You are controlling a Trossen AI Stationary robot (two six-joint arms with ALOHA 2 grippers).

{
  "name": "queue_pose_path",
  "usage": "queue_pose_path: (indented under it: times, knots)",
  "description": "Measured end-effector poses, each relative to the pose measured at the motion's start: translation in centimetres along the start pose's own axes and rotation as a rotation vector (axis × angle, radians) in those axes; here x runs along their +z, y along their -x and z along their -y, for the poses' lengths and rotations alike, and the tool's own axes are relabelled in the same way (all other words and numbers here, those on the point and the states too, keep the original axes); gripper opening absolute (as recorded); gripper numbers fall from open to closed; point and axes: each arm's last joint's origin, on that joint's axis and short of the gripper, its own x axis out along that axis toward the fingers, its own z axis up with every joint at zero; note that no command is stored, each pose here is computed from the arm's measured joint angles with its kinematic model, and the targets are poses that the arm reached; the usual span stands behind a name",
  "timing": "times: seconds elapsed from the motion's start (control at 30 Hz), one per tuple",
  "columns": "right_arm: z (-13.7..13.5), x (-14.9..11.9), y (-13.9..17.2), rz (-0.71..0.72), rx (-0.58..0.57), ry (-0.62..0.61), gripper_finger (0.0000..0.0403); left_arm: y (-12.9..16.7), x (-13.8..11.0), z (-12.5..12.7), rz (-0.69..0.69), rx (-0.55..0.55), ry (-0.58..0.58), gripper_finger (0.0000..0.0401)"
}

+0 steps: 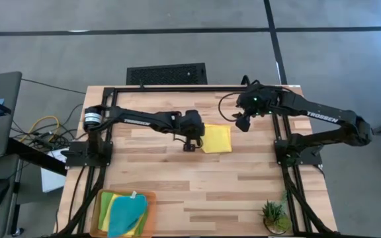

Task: Fold microfiber towels
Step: Fold the yellow microfiber towel

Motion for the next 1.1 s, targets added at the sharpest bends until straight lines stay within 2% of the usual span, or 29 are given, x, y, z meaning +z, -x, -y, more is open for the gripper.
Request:
queue_pose_path:
  times: [0.17,0.43,0.5,0.57,0.77,0.83,1.1]
  knots:
    - [-0.1,-0.1,0.7,0.024,0.004,0.001,0.0255,-1.9,1.7,-0.3,0.029,-0.001,0.004,0.0000]
    - [0.0,-0.4,1.8,0.049,0.001,-0.009,0.0255,-4.4,4.3,-0.5,0.087,-0.055,-0.105,0.0000]
    - [0.0,-0.5,2.0,0.044,0.001,-0.009,0.0255,-4.8,4.0,-0.3,0.042,-0.086,-0.112,0.0000]
    - [0.0,-0.6,2.1,0.043,0.000,-0.010,0.0255,-5.6,4.8,-0.4,0.092,-0.068,-0.112,0.0000]
    - [0.0,-0.8,2.6,0.055,-0.002,-0.012,0.0255,-6.8,5.2,-0.4,0.074,-0.075,-0.106,0.0001]
    - [0.0,-0.8,2.8,0.064,-0.001,-0.013,0.0255,-7.1,5.6,-0.4,0.114,-0.058,-0.094,0.0005]
    - [0.0,-0.9,2.9,0.061,-0.001,-0.012,0.0255,-7.1,5.8,-0.4,0.108,-0.064,-0.074,0.0036]
